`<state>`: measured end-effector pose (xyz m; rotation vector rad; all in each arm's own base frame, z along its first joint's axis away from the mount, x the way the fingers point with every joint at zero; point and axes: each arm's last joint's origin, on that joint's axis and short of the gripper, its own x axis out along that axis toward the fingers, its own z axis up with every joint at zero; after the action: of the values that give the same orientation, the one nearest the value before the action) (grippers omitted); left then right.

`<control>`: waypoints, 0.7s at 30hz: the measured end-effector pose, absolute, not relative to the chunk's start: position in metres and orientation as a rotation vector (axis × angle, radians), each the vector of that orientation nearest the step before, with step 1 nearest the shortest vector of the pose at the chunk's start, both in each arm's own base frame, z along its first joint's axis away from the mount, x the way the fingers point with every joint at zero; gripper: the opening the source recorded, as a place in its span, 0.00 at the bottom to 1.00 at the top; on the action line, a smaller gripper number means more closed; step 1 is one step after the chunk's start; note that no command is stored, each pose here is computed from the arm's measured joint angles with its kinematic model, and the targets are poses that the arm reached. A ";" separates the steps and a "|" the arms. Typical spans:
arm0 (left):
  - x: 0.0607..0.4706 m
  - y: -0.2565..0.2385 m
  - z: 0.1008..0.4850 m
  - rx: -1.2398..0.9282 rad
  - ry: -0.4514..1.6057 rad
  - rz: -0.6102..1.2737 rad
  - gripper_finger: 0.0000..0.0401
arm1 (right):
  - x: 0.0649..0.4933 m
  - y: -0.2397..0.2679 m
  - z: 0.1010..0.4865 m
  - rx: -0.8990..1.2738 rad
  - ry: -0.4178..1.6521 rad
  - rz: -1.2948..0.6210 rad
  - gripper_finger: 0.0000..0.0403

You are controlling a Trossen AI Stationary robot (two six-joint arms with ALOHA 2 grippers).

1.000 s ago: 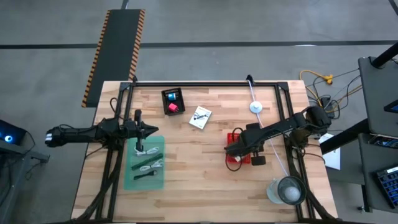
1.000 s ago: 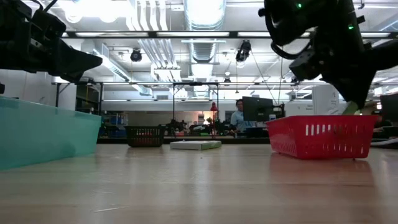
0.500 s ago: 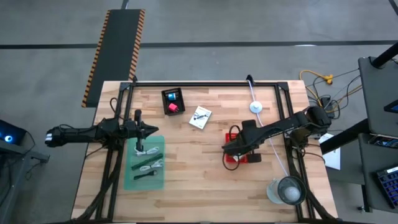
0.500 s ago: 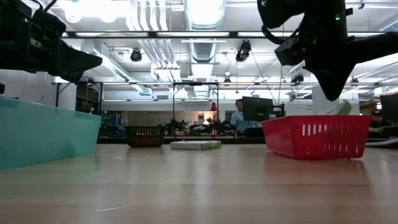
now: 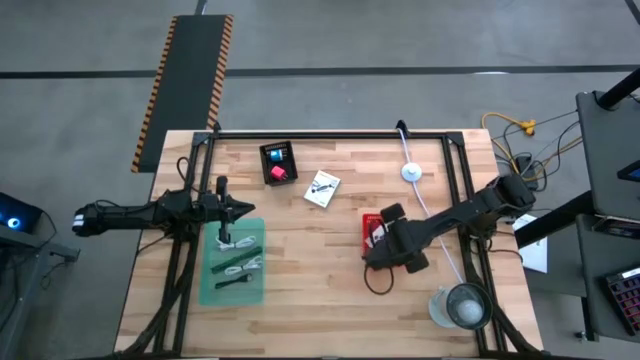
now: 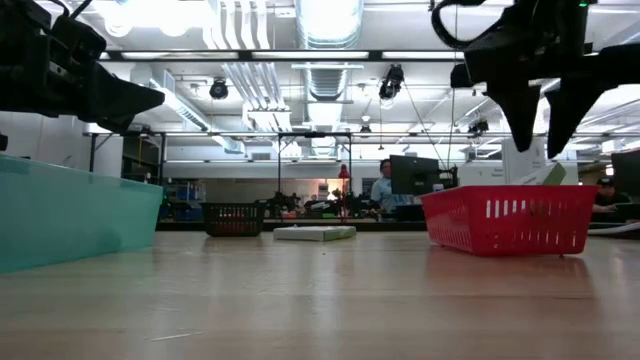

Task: Pick and place items into bin
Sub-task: Put the bottom white USB box into the orange bin

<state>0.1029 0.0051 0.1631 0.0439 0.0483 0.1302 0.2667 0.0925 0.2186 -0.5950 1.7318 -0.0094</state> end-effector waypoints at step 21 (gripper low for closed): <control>0.103 0.005 0.163 0.044 0.049 0.130 0.00 | 0.247 0.110 0.182 -0.796 1.692 0.020 0.56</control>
<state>0.1029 0.0051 0.1631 0.0438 0.0485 0.1305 0.2467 0.1097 0.1818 -0.7959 1.6923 0.0198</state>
